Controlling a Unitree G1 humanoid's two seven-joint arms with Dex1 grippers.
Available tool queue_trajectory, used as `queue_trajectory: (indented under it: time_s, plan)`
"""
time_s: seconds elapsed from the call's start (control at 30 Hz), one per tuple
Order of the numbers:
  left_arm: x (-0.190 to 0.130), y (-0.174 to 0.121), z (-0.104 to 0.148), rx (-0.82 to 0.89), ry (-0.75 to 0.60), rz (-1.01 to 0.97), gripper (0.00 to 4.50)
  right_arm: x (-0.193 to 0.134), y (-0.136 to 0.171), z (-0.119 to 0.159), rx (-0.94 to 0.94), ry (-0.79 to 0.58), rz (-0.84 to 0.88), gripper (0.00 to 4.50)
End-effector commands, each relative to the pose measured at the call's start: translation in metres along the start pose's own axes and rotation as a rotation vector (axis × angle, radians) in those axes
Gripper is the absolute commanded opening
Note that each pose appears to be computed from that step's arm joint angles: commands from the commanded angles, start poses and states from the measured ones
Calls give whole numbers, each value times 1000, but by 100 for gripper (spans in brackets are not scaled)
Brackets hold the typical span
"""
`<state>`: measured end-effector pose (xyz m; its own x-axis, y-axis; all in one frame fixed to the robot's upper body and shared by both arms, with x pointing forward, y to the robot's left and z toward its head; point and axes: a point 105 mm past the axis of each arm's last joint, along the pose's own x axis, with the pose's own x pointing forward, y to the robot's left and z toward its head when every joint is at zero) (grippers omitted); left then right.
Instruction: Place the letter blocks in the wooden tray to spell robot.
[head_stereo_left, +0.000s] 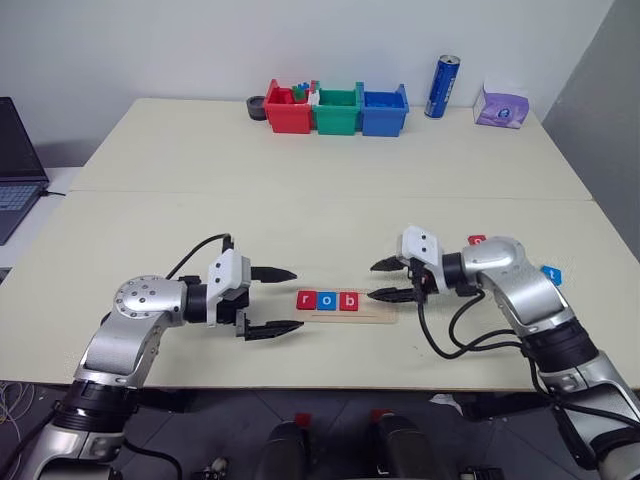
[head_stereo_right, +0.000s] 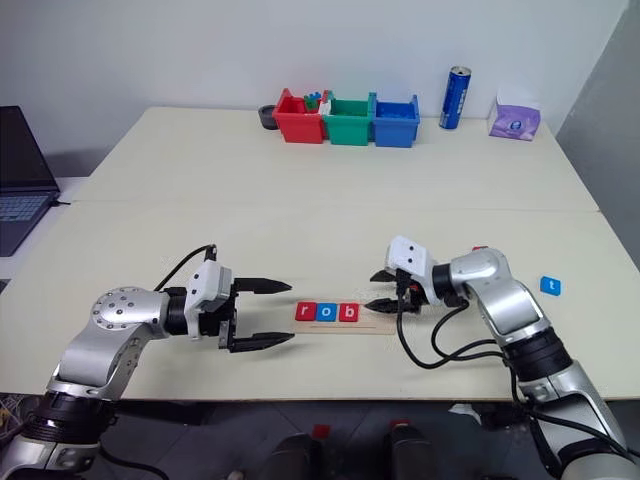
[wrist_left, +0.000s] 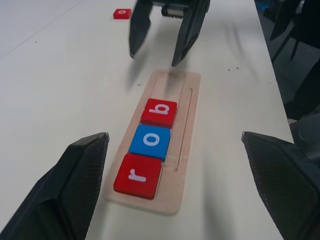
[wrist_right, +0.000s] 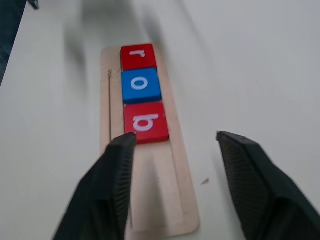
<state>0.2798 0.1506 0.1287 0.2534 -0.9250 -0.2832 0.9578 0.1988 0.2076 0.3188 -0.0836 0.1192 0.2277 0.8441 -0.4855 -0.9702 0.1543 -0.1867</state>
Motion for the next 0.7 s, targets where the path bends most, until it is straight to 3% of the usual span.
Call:
queue_trajectory:
  time_s: [0.03,0.17,0.7]
  plan:
    - [3,1,8,37,-15,-8,450,4,5,2,-58,-7,9,135]
    - [2,0,9,38,-14,-10,450,14,9,-3,-74,3,12,2]
    - [-4,-5,10,32,7,-1,450,42,18,-5,-108,-10,41,2]
